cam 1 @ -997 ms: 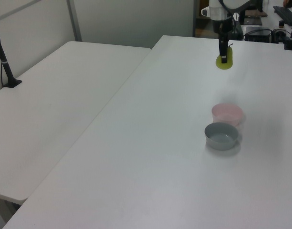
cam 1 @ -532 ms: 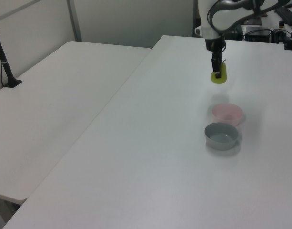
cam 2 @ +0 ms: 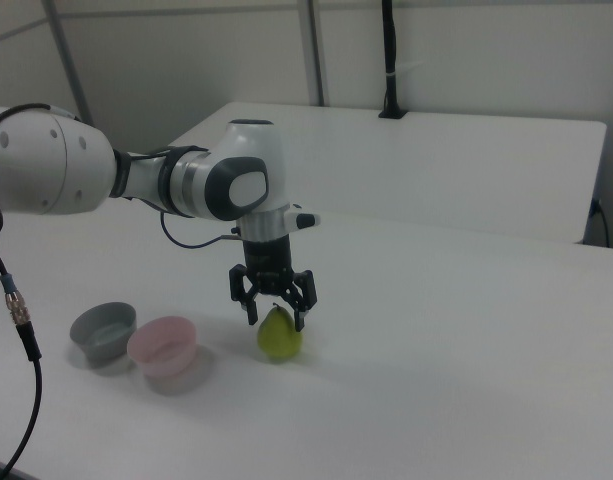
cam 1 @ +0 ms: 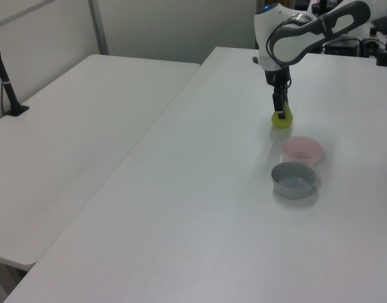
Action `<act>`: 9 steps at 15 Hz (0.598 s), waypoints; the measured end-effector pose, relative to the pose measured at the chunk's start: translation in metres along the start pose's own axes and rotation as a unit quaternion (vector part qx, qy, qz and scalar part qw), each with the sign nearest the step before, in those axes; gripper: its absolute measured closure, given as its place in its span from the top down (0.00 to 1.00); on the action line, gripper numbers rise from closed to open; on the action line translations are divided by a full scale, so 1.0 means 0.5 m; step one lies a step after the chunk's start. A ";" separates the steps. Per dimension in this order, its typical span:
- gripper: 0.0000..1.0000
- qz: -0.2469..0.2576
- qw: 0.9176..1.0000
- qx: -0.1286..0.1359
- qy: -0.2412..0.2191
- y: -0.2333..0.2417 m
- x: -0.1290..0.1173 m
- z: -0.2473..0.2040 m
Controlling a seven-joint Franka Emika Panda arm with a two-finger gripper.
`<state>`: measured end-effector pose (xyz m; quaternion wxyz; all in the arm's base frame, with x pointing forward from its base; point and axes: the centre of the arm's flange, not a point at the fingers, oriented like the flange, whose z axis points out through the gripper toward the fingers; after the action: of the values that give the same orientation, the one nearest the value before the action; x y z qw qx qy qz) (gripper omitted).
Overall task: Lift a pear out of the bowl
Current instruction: 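Carry the pear away from the bowls and lower it to the table, then open the gripper to release the pear on the table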
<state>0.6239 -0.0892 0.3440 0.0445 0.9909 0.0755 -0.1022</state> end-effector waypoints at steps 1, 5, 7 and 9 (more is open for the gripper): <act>0.95 0.000 1.000 0.000 0.000 -0.001 0.001 0.000; 1.00 0.001 1.000 -0.002 0.009 0.001 0.003 -0.018; 1.00 0.009 1.000 -0.006 0.029 0.007 -0.003 -0.066; 1.00 0.022 0.998 -0.008 0.050 0.013 -0.027 -0.137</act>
<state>0.6251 -0.0906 0.4143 0.0513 0.9958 0.0562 -0.0508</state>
